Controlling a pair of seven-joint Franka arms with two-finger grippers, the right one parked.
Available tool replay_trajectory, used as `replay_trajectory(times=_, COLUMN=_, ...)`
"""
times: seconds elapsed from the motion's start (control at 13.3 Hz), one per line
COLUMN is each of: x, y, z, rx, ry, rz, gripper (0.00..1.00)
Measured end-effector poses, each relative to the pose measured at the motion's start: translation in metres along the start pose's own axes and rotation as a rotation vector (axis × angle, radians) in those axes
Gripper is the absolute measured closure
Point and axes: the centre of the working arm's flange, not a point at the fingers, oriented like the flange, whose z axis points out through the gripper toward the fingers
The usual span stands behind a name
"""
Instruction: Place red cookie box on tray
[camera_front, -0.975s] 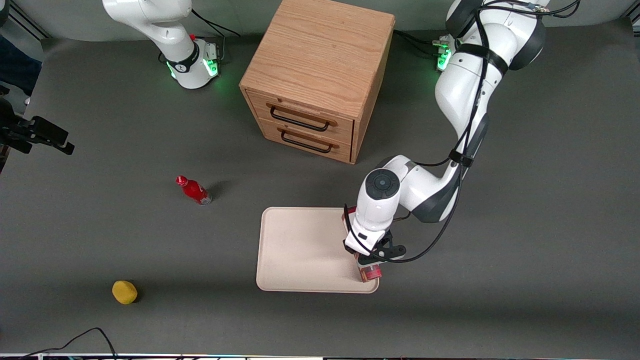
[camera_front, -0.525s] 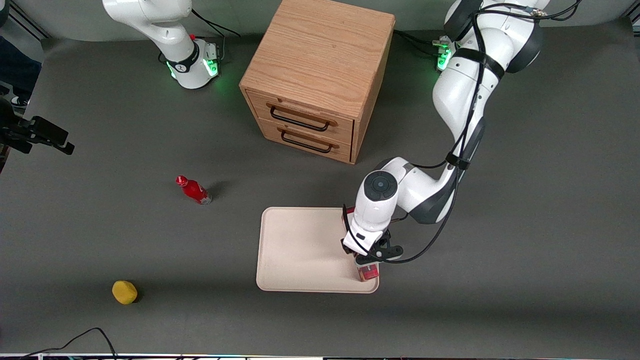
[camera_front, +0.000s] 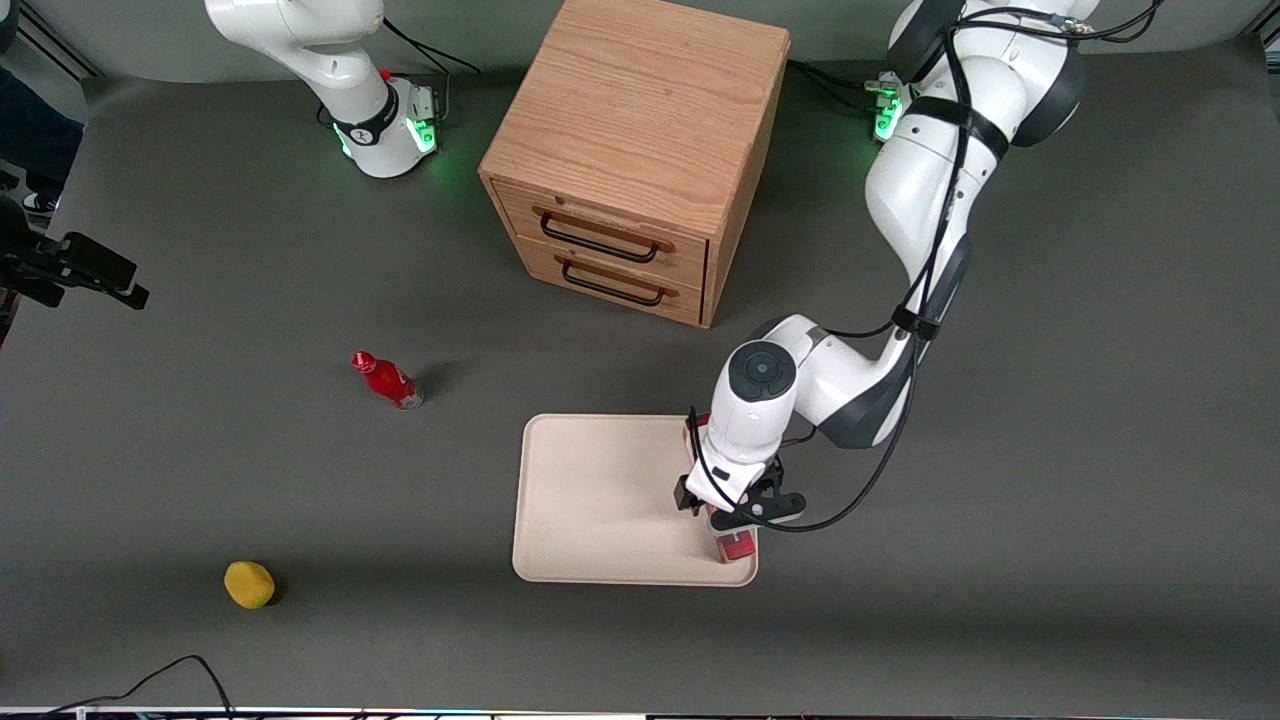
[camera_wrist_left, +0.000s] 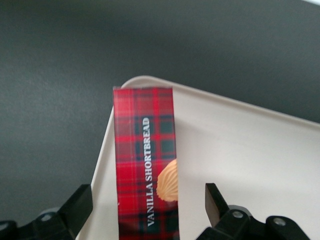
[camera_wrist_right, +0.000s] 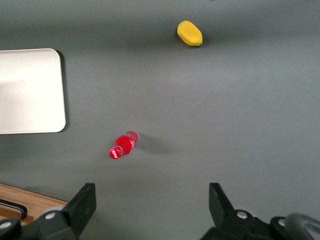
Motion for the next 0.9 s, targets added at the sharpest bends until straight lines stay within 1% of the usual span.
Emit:
replay_trajectory(times=0.07, x=0.005, y=-0.001, z=-0.008, rx=0.012, ry=-0.001, rz=0.001, gripper=0.00)
replay_trajectory(times=0.15, x=0.010, y=-0.003, z=-0.020, rx=0.037, ry=-0.016, rz=0.010, gripper=0.00)
replay_trajectory(times=0.22, x=0.014, y=-0.003, z=-0.036, rx=0.056, ry=-0.037, rz=0.020, gripper=0.00)
replay_trajectory(times=0.53, x=0.028, y=-0.011, z=-0.130, rx=0.111, ry=-0.130, rz=0.060, gripper=0.00)
replay_trajectory(times=0.6, x=0.031, y=-0.017, z=-0.156, rx=0.119, ry=-0.156, rz=0.074, gripper=0.00)
replay_trajectory(times=0.75, x=0.043, y=-0.042, z=-0.208, rx=0.120, ry=-0.206, rz=0.116, gripper=0.00)
replay_trajectory(times=0.82, x=0.051, y=-0.067, z=-0.240, rx=0.121, ry=-0.243, rz=0.143, gripper=0.00)
replay_trajectory(times=0.9, x=0.054, y=-0.084, z=-0.259, rx=0.129, ry=-0.260, rz=0.155, gripper=0.00)
